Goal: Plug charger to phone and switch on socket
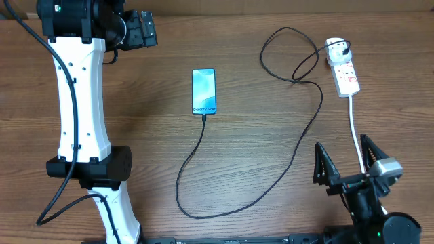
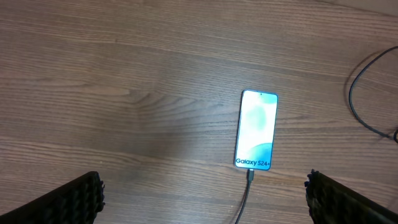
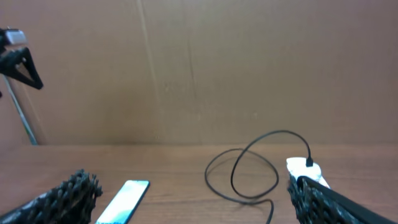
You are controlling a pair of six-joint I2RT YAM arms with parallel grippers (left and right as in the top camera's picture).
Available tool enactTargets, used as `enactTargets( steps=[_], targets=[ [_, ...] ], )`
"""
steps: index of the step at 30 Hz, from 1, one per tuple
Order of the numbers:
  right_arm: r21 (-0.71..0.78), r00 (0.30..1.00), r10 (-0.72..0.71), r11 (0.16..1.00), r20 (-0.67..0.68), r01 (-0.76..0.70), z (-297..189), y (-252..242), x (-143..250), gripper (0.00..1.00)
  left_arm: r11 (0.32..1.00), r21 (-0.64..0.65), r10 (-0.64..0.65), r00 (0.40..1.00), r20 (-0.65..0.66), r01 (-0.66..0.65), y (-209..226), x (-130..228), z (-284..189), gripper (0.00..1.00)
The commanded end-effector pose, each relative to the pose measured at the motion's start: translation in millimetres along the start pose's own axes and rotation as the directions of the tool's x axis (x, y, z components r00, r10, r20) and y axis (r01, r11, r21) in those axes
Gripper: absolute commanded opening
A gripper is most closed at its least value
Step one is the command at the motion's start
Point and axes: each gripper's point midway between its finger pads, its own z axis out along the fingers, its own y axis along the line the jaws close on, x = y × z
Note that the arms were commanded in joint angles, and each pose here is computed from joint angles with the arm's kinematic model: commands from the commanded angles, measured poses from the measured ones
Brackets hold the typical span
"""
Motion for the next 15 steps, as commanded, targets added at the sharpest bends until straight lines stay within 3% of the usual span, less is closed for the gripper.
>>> enactTargets(
  steps=[1, 15],
  targets=[
    [0.006, 1.000, -0.006, 1.000, 0.012, 0.005, 5.2, -3.5, 9.0, 1.00, 1.000, -0.008, -0.008, 1.000, -0.001, 0.008, -1.2, -0.1, 2.6, 1.00],
    [0.008, 0.992, -0.026, 1.000, 0.124, 0.025, 23.2, -12.1, 24.8, 1.00, 1.000, -0.008, -0.008, 1.000, -0.001, 0.008, -1.2, -0.1, 2.6, 1.00]
  ],
)
